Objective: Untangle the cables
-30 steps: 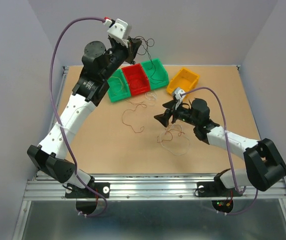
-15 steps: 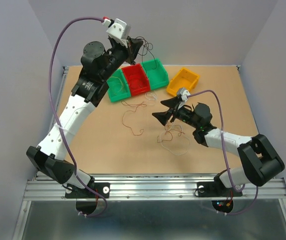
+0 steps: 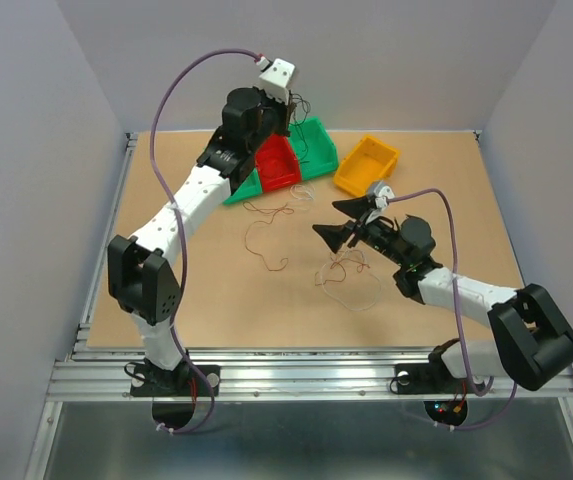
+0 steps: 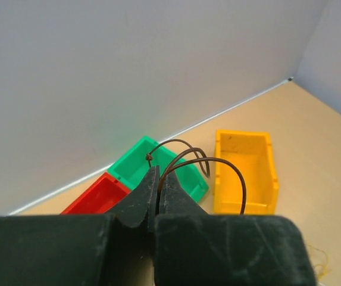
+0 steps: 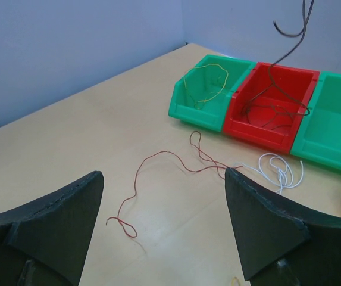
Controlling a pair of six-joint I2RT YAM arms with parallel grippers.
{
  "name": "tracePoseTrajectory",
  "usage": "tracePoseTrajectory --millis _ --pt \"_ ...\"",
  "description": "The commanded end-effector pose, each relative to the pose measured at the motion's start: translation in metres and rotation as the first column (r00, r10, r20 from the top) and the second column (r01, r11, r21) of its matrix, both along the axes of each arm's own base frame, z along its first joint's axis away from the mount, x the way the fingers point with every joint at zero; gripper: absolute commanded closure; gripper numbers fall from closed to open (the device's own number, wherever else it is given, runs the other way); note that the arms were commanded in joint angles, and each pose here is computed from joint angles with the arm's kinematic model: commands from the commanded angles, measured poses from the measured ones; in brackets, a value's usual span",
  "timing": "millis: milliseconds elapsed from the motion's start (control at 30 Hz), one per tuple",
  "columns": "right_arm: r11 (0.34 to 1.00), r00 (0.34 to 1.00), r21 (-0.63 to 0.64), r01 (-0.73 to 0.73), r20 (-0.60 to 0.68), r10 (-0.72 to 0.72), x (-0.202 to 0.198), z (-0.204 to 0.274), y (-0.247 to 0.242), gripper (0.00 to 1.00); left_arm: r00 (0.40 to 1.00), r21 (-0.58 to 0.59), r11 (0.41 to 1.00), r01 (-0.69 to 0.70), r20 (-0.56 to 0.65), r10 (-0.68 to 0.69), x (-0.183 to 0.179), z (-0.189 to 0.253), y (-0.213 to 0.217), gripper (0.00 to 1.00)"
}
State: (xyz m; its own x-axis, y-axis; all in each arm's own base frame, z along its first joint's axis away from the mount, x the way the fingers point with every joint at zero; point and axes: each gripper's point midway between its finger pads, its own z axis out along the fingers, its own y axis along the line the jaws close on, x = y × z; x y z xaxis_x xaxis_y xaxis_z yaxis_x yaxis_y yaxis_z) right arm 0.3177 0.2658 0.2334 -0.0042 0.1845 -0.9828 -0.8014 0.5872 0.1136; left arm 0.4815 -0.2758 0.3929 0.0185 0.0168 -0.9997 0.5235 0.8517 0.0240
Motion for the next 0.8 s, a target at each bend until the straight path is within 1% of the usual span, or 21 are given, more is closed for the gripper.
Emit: tracePoseTrajectory --millis 0,33,67,133,167,267,333,367,500,567,767 --pt "0.997 0.993 0.049 0.062 0.094 -0.066 -0.003 0.025 -0.011 0.13 0.991 0.031 0.994 -0.107 0.085 0.104 0.037 -0.006 0.017 1.00" --pt "0.995 0.991 0.052 0.080 0.099 -0.085 -0.003 0.026 -0.015 0.13 0.991 0.045 0.992 -0.115 0.078 0.111 0.045 -0.014 0.017 1.00" --pt "0.994 0.991 0.057 0.089 0.099 -0.094 -0.003 0.027 -0.017 0.13 0.992 0.075 0.990 -0.120 0.044 0.117 0.057 -0.039 0.016 1.00" --pt "0.991 0.987 0.065 0.115 0.104 -0.121 -0.005 0.029 -0.023 0.13 0.985 0.102 0.980 -0.170 0.019 0.169 0.076 -0.061 0.032 1.00" --pt "0.991 0.986 0.065 0.121 0.107 -0.128 -0.005 0.029 -0.024 0.13 0.984 0.121 0.977 -0.176 -0.012 0.179 0.085 -0.083 0.035 1.00" --pt "0.988 0.983 0.074 0.134 0.117 -0.142 -0.008 0.032 -0.029 0.13 0.977 0.154 0.969 -0.192 -0.060 0.203 0.100 -0.121 0.049 1.00" --pt "0.987 0.982 0.078 0.138 0.119 -0.147 -0.009 0.034 -0.031 0.13 0.973 0.178 0.963 -0.202 -0.079 0.218 0.105 -0.139 0.056 1.00" --pt "0.987 0.981 0.081 0.139 0.122 -0.149 -0.010 0.035 -0.032 0.13 0.969 0.196 0.959 -0.205 -0.095 0.226 0.108 -0.155 0.061 1.00" --pt "0.986 0.981 0.083 0.143 0.120 -0.153 -0.011 0.035 -0.033 0.13 0.954 0.218 0.943 -0.252 -0.107 0.280 0.117 -0.176 0.077 1.00" --pt "0.987 0.982 0.084 0.140 0.119 -0.149 -0.010 0.035 -0.032 0.13 0.948 0.216 0.937 -0.273 -0.103 0.300 0.123 -0.174 0.082 1.00" --pt "0.987 0.983 0.083 0.138 0.112 -0.147 -0.008 0.034 -0.030 0.13 0.946 0.255 0.931 -0.262 -0.122 0.300 0.132 -0.185 0.082 1.00"
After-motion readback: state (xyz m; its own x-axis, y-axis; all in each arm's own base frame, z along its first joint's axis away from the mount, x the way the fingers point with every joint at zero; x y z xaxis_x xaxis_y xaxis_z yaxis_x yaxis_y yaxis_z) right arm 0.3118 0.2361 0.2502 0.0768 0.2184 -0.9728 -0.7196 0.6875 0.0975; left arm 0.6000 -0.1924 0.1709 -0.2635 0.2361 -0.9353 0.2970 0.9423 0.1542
